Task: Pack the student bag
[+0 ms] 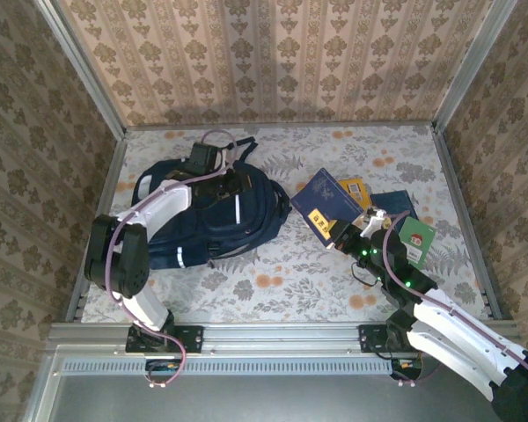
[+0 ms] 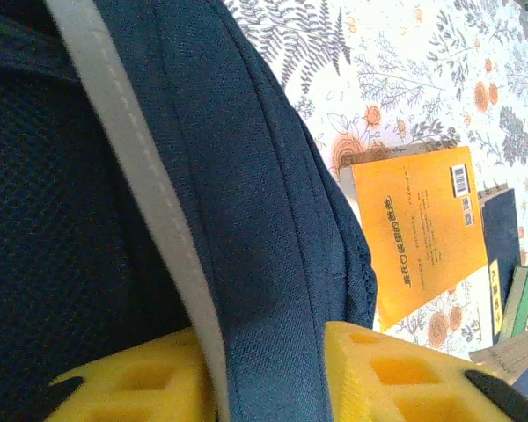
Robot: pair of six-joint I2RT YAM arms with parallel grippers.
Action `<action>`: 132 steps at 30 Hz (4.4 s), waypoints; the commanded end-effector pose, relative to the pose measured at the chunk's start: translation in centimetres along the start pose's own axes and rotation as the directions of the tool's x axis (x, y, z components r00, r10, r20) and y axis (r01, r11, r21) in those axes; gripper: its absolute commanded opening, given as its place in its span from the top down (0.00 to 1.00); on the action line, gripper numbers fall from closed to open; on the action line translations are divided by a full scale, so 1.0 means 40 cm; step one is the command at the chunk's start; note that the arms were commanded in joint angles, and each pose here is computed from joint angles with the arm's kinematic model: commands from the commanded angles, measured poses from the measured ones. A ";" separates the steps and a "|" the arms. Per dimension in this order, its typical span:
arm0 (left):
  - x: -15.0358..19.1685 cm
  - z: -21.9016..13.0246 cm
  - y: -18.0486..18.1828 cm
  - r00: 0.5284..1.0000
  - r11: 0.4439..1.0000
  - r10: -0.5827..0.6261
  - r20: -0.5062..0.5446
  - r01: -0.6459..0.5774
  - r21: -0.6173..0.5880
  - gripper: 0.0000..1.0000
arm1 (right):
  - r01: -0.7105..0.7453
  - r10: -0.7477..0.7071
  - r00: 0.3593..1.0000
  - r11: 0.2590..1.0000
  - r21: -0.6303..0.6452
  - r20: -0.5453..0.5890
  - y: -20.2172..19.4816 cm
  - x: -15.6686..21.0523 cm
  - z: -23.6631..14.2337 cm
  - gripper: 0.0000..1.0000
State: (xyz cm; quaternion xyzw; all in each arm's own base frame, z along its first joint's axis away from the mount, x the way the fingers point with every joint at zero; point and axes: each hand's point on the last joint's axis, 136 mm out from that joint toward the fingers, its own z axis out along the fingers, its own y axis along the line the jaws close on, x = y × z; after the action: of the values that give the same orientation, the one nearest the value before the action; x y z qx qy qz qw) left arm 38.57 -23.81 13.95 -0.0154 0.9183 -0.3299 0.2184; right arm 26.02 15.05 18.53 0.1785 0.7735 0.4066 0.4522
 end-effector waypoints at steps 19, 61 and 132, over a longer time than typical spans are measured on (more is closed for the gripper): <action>0.068 -0.254 -0.235 0.942 0.938 0.332 -0.052 -0.323 0.126 1.00 | 0.233 -0.223 0.970 0.967 0.103 -0.099 0.044 -0.050 -0.060 1.00; 0.013 -0.470 -0.410 0.917 0.809 0.367 0.156 -0.397 0.432 1.00 | -0.266 0.139 0.816 0.952 -0.150 -0.560 0.294 0.126 0.189 1.00; -0.160 -0.464 -0.075 0.940 0.993 0.089 0.330 -0.109 0.043 1.00 | 0.059 -0.052 0.933 0.998 0.007 -0.356 0.179 0.155 0.344 0.31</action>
State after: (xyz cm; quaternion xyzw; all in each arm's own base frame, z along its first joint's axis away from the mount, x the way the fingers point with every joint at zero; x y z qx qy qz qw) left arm 35.49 -15.64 29.64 -0.0179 0.8627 -0.3784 0.3350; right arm 33.98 32.02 18.66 0.0806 0.8298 0.4564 0.3109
